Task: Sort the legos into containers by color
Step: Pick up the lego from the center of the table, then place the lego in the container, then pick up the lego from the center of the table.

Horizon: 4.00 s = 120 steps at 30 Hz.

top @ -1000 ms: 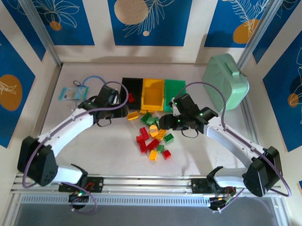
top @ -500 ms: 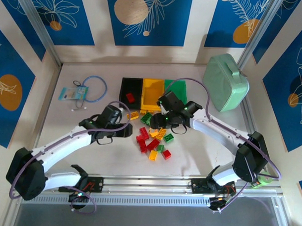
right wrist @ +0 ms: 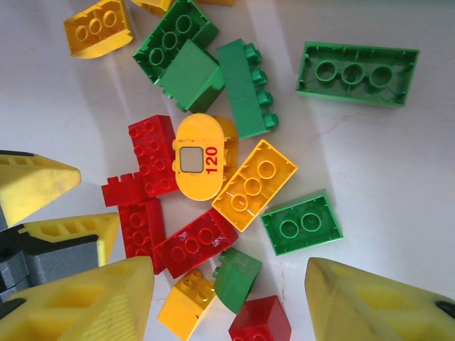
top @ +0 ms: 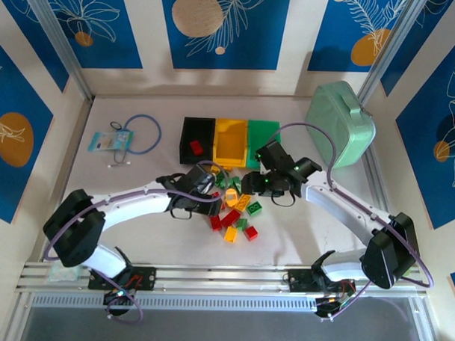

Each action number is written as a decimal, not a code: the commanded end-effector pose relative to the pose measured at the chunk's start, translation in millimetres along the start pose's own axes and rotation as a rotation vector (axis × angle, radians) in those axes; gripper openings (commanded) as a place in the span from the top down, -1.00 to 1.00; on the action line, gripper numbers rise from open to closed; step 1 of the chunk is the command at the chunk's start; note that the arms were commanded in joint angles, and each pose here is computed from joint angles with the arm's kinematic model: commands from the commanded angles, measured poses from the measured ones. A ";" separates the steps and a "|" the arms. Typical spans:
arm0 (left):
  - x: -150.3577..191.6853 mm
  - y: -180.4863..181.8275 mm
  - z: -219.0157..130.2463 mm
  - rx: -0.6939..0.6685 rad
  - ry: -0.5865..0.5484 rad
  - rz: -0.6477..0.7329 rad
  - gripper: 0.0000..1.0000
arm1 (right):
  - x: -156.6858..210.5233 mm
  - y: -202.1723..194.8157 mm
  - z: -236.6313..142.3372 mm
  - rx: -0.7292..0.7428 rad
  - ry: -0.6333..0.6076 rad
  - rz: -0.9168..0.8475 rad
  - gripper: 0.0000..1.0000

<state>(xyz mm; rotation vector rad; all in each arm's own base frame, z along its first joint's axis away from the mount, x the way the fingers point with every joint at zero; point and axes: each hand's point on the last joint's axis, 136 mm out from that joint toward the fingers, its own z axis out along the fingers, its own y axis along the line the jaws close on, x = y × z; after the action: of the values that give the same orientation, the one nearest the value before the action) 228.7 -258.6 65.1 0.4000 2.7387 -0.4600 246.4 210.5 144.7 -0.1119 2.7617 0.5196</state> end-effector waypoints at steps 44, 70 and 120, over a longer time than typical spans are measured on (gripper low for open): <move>-21.6 30.9 -1.9 -0.209 -0.033 -0.078 0.50 | 12.8 -11.3 4.7 -0.035 0.003 0.046 -0.11; -198.1 93.6 -12.4 -0.155 -0.219 -0.250 0.50 | 17.6 -13.7 1.8 -0.029 0.015 0.043 -0.11; -30.8 103.1 -80.6 -0.045 -0.298 -0.326 -0.29 | 67.9 -29.5 35.4 0.152 0.243 0.085 -0.30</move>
<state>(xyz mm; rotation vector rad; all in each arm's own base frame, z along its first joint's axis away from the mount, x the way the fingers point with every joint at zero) 275.4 -143.1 123.4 -0.0983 2.5258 -0.4582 187.2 198.1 80.6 -0.1089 3.0311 0.3903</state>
